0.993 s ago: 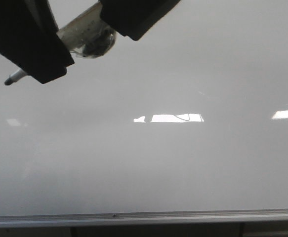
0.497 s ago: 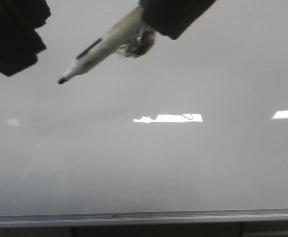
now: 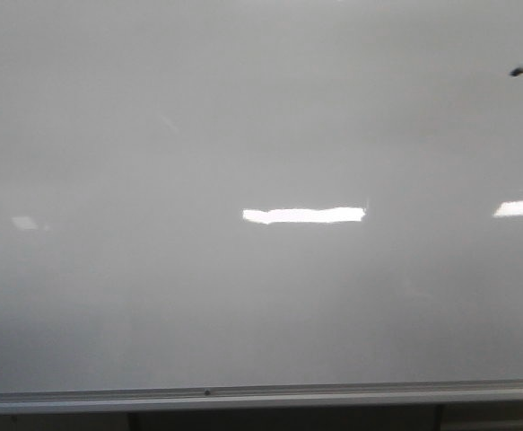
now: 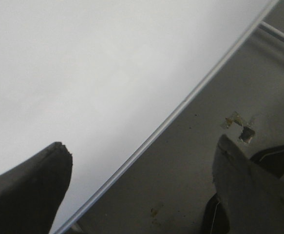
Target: Write number 1 on whiteboard
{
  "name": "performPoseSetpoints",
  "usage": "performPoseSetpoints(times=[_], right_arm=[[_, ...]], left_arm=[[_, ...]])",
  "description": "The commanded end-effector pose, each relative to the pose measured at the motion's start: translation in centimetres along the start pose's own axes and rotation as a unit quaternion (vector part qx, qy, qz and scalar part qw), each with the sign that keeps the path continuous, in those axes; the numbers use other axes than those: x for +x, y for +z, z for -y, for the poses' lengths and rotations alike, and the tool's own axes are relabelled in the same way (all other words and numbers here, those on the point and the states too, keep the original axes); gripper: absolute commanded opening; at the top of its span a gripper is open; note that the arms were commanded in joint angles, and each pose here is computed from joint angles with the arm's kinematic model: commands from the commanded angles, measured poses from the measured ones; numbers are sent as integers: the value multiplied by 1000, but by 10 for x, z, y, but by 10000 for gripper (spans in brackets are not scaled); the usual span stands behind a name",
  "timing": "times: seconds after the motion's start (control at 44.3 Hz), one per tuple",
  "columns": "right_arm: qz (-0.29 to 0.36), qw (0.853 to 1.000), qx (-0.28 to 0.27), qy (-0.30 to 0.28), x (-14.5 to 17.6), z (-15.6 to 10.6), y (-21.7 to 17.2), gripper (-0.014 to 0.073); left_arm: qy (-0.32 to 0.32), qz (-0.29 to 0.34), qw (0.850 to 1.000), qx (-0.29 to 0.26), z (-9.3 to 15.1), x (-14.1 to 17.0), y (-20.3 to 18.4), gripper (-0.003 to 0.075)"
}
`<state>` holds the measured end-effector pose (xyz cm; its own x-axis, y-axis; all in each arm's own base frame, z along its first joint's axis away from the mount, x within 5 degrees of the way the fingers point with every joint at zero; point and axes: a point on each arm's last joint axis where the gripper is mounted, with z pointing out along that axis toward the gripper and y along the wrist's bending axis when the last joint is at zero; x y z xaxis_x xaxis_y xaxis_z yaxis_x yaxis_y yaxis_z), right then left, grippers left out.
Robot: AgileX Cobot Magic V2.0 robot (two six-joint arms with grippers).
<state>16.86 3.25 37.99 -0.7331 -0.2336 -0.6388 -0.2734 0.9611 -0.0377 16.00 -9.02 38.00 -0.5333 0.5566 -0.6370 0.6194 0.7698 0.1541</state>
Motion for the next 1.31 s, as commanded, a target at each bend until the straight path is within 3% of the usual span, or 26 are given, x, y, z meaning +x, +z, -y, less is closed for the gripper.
performPoseSetpoints(times=[0.0,0.135,0.429,1.287], right_arm=[[41,996,34,67,7,11,-16,23],[53,987,58,140,36,16,-18,23],[120,980,70,142,53,17,-5,23],[152,978,76,120,-41,47,55,23]], left_arm=[[-84,33,995,-34,-20,-2,-12,575],[-158,14,986,-43,-37,9,-14,575],[-185,11,981,-60,-47,13,-15,575],[-183,15,981,-61,-47,12,-15,565]])
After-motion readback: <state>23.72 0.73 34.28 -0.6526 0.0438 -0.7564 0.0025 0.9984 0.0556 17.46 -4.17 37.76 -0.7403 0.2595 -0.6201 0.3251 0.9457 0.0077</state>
